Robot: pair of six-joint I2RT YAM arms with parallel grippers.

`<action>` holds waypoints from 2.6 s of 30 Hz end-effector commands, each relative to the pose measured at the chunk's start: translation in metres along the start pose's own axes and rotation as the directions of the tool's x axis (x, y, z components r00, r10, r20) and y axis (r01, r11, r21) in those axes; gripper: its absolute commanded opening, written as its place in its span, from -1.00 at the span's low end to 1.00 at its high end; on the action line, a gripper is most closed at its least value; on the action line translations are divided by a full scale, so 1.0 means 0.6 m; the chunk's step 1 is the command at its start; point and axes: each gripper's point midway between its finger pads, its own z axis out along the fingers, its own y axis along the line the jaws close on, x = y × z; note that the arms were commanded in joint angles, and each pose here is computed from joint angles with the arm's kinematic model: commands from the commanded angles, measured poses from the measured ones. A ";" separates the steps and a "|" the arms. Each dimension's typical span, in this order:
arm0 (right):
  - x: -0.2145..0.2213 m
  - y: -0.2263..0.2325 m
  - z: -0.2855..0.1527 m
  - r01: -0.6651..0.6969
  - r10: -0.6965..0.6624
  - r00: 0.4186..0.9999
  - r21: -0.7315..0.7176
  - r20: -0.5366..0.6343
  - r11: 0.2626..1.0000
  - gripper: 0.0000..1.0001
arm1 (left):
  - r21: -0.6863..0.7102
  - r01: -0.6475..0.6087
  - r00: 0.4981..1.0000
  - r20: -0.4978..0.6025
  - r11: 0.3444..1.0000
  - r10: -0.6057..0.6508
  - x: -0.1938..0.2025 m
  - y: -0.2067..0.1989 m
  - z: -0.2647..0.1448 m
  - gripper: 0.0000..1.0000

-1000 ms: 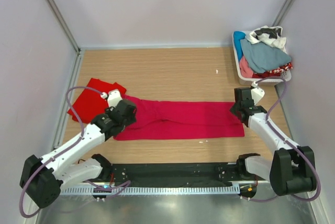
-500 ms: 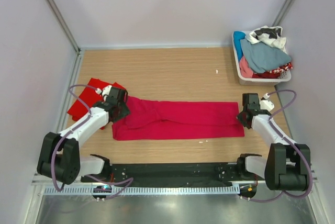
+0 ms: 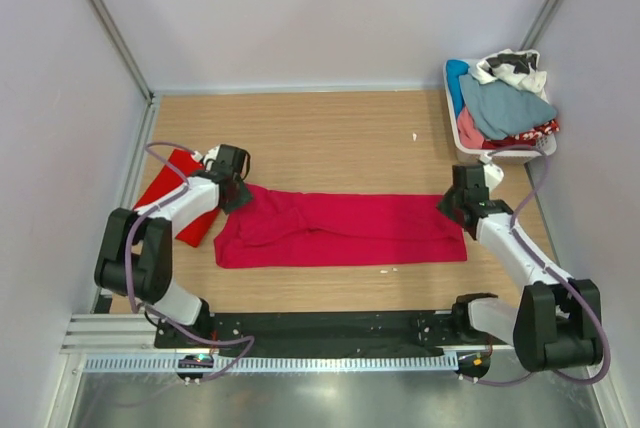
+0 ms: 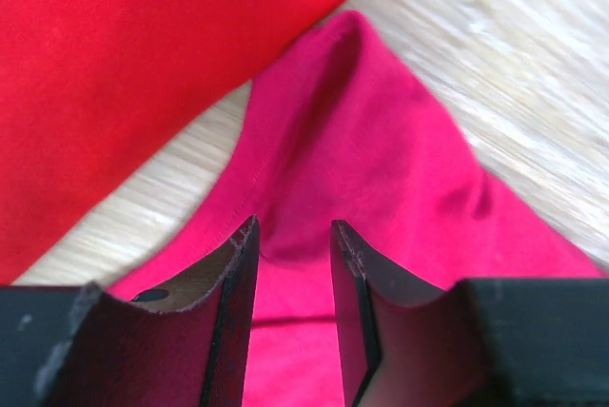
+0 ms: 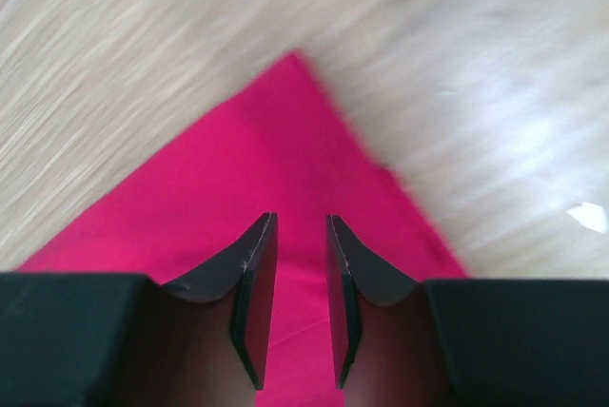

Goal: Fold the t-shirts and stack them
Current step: Fold the tshirt

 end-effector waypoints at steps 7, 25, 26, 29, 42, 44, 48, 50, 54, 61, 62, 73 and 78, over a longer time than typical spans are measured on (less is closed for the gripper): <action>-0.001 0.162 -0.042 0.187 -0.182 0.982 -0.272 0.045 0.944 -0.30 | -0.072 0.002 1.000 0.010 0.997 -0.001 -0.055 0.008 0.042 -0.33; 0.200 0.410 -0.112 0.418 -0.595 0.803 -0.692 -0.021 0.589 0.04 | -0.041 0.230 0.972 -0.030 0.972 -0.231 -0.100 0.118 0.087 -0.29; 0.215 0.422 -0.114 0.423 -0.612 0.790 -0.706 -0.019 0.568 0.05 | -0.051 0.241 0.970 -0.022 0.969 -0.243 -0.108 0.126 0.086 -0.28; 0.271 0.468 -0.139 0.404 -0.665 0.747 -0.785 -0.013 0.469 0.15 | -0.053 0.254 0.967 0.004 0.966 -0.255 -0.126 0.132 0.079 -0.25; 0.371 0.573 -0.168 0.343 -0.745 0.666 -0.903 0.039 0.260 0.17 | 0.143 0.123 0.992 -0.034 0.982 -0.119 -0.067 0.023 0.023 0.07; 0.383 0.579 -0.169 0.333 -0.752 0.658 -0.910 0.036 0.248 0.18 | 0.172 0.104 0.995 -0.029 0.980 -0.100 -0.068 0.009 0.014 0.08; 0.401 0.582 -0.166 0.320 -0.762 0.647 -0.916 0.023 0.244 -0.01 | 0.169 0.089 0.995 -0.052 0.982 -0.081 -0.060 -0.003 0.025 0.00; 0.405 0.580 -0.164 0.316 -0.763 0.646 -0.915 0.014 0.250 -0.16 | 0.154 0.087 0.994 -0.072 0.984 -0.077 -0.054 -0.003 0.036 -0.12; 0.408 0.575 -0.167 0.321 -0.771 0.637 -0.915 0.018 0.244 -0.69 | 0.168 0.099 0.992 -0.096 0.981 -0.083 -0.046 -0.009 0.043 -0.37; 0.407 0.558 -0.189 0.301 -0.774 0.633 -0.927 0.019 0.224 -0.98 | 0.193 0.080 0.994 -0.082 0.978 -0.065 -0.053 -0.035 0.039 -0.65; 0.406 0.554 -0.189 0.301 -0.773 0.634 -0.927 0.017 0.226 -0.98 | 0.190 0.078 0.994 -0.084 0.979 -0.063 -0.051 -0.036 0.041 -0.76; 0.415 0.496 -0.236 0.230 -0.780 0.626 -0.954 -0.007 0.193 -0.83 | 0.105 0.049 0.998 -0.053 0.993 -0.044 -0.059 -0.010 0.050 -1.00; 0.435 0.463 -0.257 0.190 -0.798 0.603 -0.968 -0.019 0.166 -0.71 | 0.089 0.042 0.998 -0.047 0.995 -0.038 -0.060 -0.003 0.047 -1.00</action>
